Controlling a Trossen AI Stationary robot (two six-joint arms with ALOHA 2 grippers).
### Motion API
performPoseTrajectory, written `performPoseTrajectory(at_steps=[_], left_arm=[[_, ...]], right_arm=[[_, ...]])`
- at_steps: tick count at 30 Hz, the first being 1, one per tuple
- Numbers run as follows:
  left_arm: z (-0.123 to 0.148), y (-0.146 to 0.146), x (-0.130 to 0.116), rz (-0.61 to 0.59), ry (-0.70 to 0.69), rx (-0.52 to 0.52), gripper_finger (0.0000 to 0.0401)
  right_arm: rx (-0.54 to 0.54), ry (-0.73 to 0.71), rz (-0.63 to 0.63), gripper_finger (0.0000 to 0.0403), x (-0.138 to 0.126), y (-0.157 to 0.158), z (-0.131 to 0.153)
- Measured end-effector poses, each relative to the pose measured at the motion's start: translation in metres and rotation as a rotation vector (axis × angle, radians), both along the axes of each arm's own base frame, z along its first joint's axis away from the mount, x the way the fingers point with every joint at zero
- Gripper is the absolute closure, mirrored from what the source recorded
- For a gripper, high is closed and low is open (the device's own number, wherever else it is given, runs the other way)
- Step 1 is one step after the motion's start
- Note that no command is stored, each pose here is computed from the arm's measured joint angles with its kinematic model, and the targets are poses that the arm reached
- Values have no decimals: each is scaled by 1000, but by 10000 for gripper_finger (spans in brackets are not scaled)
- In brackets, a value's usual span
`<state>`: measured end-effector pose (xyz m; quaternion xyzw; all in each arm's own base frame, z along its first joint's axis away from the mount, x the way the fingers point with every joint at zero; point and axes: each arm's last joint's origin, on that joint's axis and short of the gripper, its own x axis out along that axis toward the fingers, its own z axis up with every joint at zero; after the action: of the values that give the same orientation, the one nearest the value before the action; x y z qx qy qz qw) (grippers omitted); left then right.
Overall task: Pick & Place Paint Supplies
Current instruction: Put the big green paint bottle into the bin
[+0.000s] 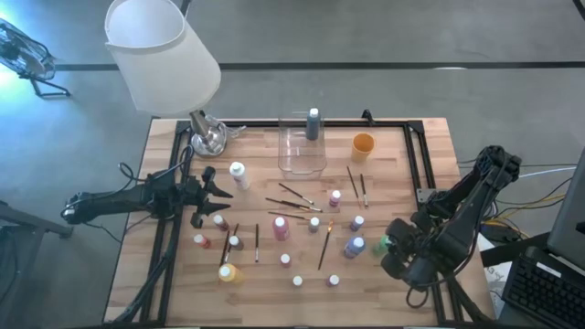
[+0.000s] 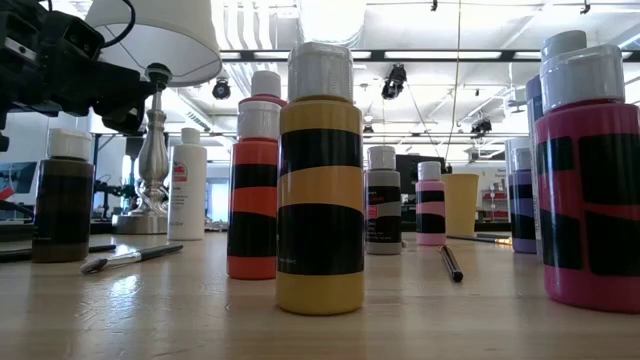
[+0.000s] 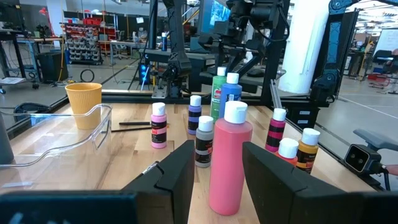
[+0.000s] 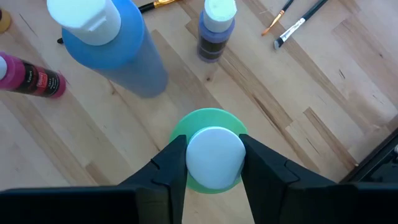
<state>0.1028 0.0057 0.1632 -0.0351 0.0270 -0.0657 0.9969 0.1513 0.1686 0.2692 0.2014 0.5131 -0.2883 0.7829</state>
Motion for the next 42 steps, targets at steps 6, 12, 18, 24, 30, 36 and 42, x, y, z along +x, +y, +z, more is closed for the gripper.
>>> performPoseTrajectory(at_steps=[6, 12, 18, 24, 30, 36, 42], left_arm=[[0, 0, 0, 0, 0, 0, 261], [0, 0, 0, 0, 0, 0, 261], [0, 0, 0, 0, 0, 0, 261], [0, 0, 0, 0, 0, 0, 261], [0, 0, 0, 0, 0, 0, 261], [0, 0, 0, 0, 0, 0, 261], [0, 0, 0, 0, 0, 0, 261]], right_arm=[[5, -10, -3, 273, 0, -3, 3], [-1, -25, 22, 287, 4, -18, 12], [-15, -63, 23, 277, 9, -42, 24], [-45, -92, 22, 287, 13, -69, 36], [-80, -114, 7, 278, 20, -95, 48], [-136, -181, 53, 286, 37, -115, 69], [-212, -305, 90, 284, 57, -135, 95]])
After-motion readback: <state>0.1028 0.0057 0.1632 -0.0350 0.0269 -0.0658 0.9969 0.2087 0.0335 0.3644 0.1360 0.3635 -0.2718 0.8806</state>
